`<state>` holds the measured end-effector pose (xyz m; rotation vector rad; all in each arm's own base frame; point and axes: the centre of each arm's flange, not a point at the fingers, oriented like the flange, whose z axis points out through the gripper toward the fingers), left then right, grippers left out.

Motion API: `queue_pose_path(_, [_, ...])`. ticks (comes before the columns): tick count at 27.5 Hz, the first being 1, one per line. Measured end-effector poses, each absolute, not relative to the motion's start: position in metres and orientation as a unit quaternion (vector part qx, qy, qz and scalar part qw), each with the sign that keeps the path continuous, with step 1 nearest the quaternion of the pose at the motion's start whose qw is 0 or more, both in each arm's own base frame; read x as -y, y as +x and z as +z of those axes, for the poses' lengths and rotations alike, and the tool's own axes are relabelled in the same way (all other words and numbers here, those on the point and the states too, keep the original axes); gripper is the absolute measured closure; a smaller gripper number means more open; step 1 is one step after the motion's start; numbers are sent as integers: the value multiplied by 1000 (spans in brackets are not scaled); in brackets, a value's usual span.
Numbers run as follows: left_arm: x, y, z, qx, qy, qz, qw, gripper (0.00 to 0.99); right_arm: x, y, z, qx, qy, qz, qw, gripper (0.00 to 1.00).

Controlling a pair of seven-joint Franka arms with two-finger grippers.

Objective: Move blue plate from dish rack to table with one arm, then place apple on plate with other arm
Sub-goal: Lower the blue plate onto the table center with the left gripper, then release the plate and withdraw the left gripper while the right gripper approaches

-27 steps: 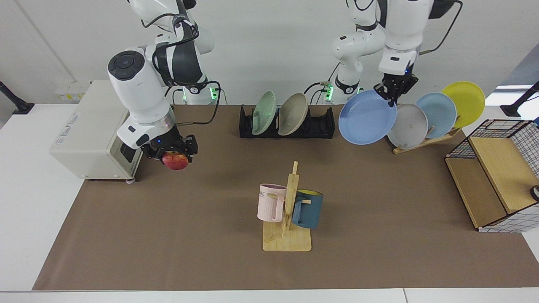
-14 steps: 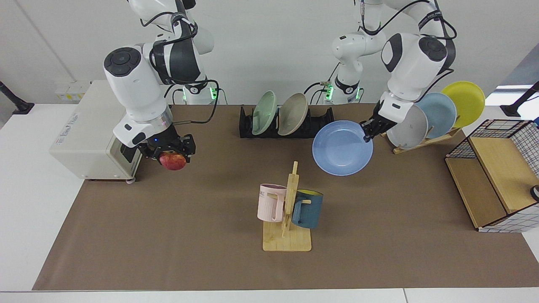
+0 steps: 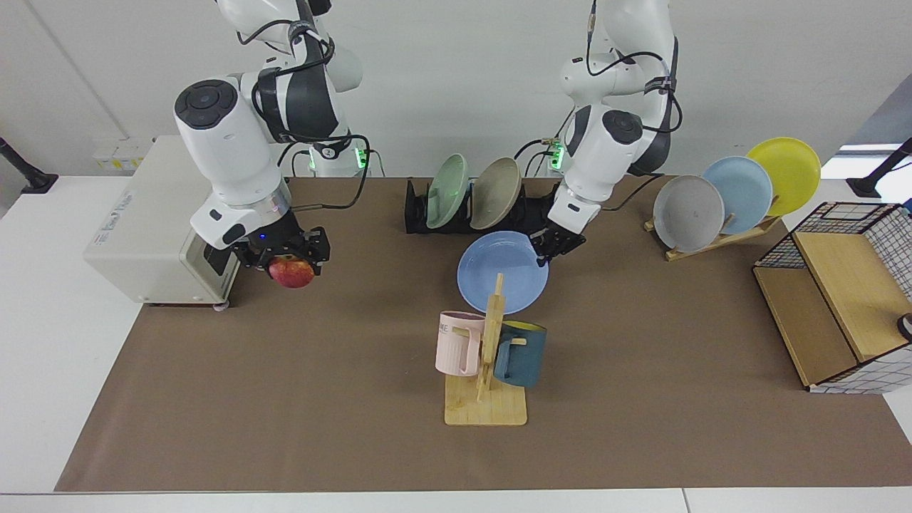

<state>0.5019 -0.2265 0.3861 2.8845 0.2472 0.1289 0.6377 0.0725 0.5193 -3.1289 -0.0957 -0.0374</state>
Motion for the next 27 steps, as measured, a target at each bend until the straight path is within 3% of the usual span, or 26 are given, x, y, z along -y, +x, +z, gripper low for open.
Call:
queue_pose_path(14, [247,470,345,-75,988,40,127,930,-64,619,493,25,-999,-17,8,211])
queue_pose_path(27, [254,464,330,-73,987,42,134,930,-66,584,432,18,-999,-38,12,211])
